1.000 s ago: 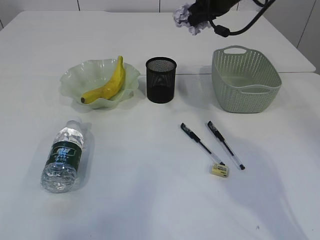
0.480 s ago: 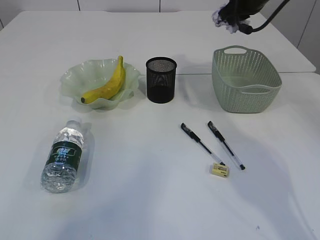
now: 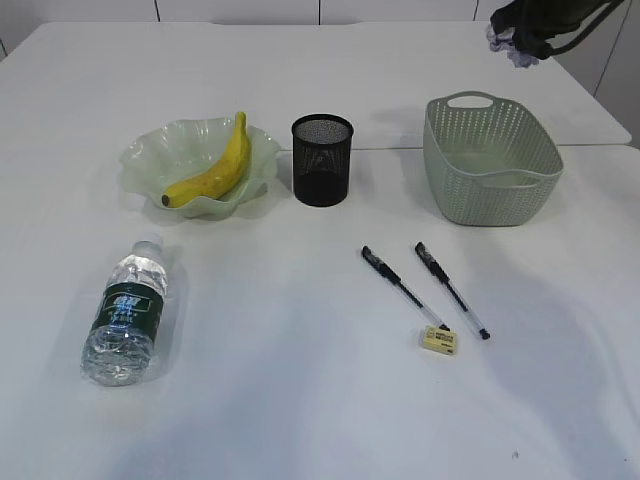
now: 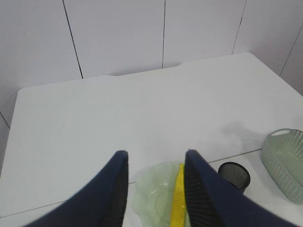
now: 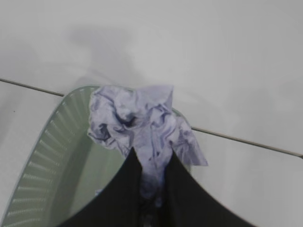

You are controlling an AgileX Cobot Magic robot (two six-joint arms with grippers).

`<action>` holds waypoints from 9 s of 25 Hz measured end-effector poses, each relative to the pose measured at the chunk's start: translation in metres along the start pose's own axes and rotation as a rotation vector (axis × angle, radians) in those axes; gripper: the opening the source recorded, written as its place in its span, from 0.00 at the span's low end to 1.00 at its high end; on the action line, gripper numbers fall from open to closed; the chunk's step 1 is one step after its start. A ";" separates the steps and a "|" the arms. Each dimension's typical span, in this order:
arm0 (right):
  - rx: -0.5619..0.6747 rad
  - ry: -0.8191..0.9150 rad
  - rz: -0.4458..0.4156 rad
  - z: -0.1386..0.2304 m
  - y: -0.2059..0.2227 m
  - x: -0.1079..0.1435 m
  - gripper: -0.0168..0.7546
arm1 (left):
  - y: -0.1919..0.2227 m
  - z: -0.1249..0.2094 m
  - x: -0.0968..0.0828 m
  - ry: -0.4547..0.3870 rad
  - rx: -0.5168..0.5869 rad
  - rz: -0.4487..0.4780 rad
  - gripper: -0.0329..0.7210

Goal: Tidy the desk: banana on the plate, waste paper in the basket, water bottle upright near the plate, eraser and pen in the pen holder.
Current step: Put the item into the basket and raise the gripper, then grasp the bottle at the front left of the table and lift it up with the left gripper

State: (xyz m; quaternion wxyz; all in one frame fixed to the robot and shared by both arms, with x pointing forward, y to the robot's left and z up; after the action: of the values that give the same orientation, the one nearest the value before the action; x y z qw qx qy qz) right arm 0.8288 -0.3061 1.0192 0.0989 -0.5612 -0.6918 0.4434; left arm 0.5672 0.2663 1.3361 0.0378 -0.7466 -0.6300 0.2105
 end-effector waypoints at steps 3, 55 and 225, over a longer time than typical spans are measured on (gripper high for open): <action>0.025 0.017 -0.023 0.008 0.010 0.006 0.09 | 0.000 -0.001 -0.001 -0.002 -0.003 0.006 0.41; 0.176 0.257 -0.170 0.046 0.053 0.045 0.37 | 0.000 0.005 -0.004 -0.008 0.031 0.021 0.41; -0.175 0.180 0.124 0.034 -0.363 0.005 0.36 | 0.152 0.106 0.008 -0.109 0.420 -0.081 0.83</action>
State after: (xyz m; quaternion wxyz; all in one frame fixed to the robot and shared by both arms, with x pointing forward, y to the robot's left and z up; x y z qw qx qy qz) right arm 0.5553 -0.3103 1.2606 0.0837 -0.6470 -0.6800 0.3346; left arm 0.6706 0.2211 1.1881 0.1666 -0.6839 -0.6029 0.3755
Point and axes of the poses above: a point on each arm's last joint axis where the gripper is mounted, y pointing out along that axis toward the gripper, x along the wrist's bending axis when the last joint is at zero, z = x × y, the point moved 8 cm from there along y, pointing out along that axis toward the gripper, and after that the axes turned 14 degrees about -y, right-handed, at the moved point
